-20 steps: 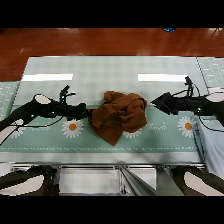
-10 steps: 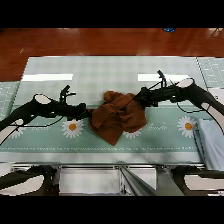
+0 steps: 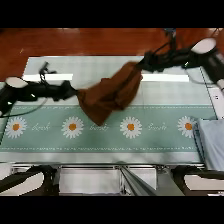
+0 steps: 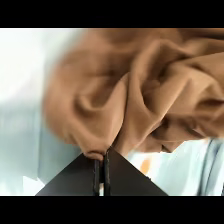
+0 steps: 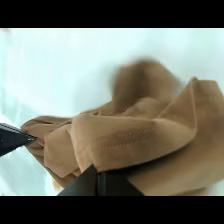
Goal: Fold the shirts.
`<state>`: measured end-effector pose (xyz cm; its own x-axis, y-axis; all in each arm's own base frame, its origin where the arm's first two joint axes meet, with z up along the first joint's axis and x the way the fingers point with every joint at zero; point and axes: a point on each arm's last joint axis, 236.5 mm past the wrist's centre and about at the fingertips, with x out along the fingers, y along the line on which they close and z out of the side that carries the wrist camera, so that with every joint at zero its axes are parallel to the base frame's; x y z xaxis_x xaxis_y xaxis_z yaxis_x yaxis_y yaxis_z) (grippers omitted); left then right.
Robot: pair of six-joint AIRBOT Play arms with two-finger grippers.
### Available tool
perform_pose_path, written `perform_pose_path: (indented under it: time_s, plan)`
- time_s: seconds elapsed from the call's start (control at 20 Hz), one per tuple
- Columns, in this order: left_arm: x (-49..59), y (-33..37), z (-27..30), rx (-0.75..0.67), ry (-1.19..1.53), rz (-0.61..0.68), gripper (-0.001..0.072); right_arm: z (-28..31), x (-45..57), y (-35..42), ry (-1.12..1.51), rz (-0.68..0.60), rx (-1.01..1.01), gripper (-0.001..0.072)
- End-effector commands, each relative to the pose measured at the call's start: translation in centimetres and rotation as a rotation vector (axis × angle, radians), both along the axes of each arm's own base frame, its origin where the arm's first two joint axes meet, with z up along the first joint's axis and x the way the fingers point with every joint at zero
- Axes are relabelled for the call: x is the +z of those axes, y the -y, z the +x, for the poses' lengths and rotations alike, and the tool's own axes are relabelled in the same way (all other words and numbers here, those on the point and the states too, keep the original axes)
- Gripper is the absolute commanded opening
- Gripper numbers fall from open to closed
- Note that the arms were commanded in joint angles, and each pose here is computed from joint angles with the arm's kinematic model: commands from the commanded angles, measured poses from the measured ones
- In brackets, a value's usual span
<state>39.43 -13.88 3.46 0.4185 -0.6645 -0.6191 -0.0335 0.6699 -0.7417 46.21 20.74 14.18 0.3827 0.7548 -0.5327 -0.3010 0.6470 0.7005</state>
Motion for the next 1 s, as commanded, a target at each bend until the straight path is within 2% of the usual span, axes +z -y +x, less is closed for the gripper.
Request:
perform_pose_path:
  time_s: [0.0, 0.1, 0.25, 0.45, 0.6, 0.75, 0.95]
  plan:
    - [13.2, -5.1, 3.6, 0.124, 0.286, 0.009, 0.0018, -0.9, 13.6, 2.5, 0.288, -0.027, -0.007, 0.0027]
    - [22.2, -7.9, 3.6, 0.187, 0.495, 0.049, 0.0018, -3.8, 19.5, 3.7, 0.432, -0.073, -0.003, 0.0027]
    - [33.4, -10.6, 0.2, 0.257, 0.756, 0.131, 0.0018, -9.4, 23.3, 6.7, 0.556, -0.273, -0.038, 0.0027]
    - [41.7, -11.1, -6.9, 0.326, 0.982, 0.245, 0.0019, -16.3, 27.2, 12.9, 0.651, -0.508, -0.256, 0.0027]
    - [45.3, -10.1, -13.1, 0.375, 1.130, 0.387, 0.0018, -21.8, 28.4, 16.0, 0.652, -0.584, -0.381, 0.0027]
    - [47.0, -9.0, -19.1, 0.431, 1.236, 0.573, 0.0018, -26.2, 27.2, 16.8, 0.589, -0.597, -0.406, 0.0027]
    - [47.4, -7.4, -24.0, 0.429, 1.306, 0.655, 0.0018, -28.8, 22.6, 16.8, 0.447, -0.577, -0.407, 0.0027]
